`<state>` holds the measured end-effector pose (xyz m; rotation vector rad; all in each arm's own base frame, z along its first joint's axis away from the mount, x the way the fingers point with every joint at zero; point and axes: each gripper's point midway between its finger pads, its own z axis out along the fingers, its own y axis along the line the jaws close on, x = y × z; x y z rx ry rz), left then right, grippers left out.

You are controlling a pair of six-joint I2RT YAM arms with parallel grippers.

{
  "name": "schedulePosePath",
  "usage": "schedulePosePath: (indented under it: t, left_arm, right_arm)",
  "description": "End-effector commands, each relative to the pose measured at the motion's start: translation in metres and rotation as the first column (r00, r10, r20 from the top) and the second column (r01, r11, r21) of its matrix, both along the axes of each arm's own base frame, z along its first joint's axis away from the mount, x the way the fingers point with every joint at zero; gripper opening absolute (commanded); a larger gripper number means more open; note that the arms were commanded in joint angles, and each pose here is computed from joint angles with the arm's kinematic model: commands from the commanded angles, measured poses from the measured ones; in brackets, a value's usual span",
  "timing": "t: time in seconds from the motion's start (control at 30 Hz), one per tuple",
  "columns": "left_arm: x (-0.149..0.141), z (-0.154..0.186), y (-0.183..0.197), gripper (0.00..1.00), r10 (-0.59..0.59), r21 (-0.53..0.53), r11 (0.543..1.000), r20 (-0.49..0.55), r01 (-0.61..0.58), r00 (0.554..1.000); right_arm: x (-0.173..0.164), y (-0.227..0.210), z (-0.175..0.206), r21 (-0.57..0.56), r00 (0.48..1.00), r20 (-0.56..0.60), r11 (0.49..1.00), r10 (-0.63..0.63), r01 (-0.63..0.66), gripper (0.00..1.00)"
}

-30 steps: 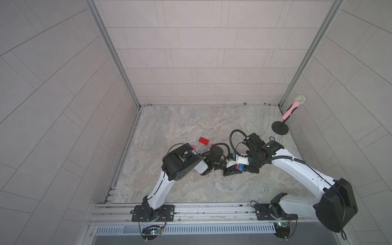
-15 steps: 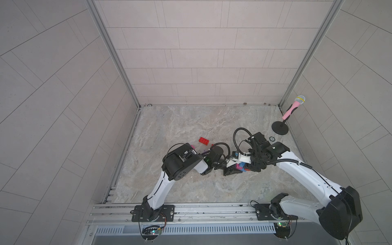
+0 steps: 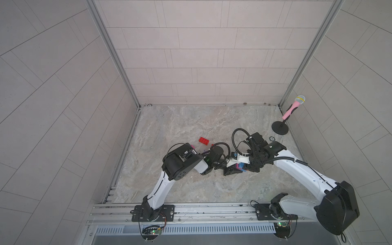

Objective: Assemble the letter p with lego
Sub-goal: Assemble the lego brick with the lego brick.

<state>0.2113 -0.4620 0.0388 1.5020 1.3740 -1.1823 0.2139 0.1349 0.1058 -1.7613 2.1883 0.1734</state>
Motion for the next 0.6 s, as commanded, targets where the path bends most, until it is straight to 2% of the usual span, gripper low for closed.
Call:
schedulePosePath:
  t: [0.0,0.4,0.57]
  left_arm:
    - [-0.011,-0.058,0.020,0.00,0.029,0.175,0.985,-0.109,-0.009,0.994]
    - [-0.011,-0.061,0.020,0.00,0.027,0.181,0.983,-0.118,-0.006,0.993]
    - [-0.011,-0.061,0.020,0.00,0.027,0.182,0.983,-0.119,-0.005,0.992]
  right_arm:
    - [0.002,0.000,-0.008,-0.007,1.000,-0.013,1.000,0.011,-0.011,0.00]
    - [0.003,0.005,-0.015,0.006,0.999,-0.030,1.000,0.030,-0.030,0.00]
    - [-0.002,0.003,-0.026,-0.017,0.996,-0.079,0.999,0.034,-0.036,0.00]
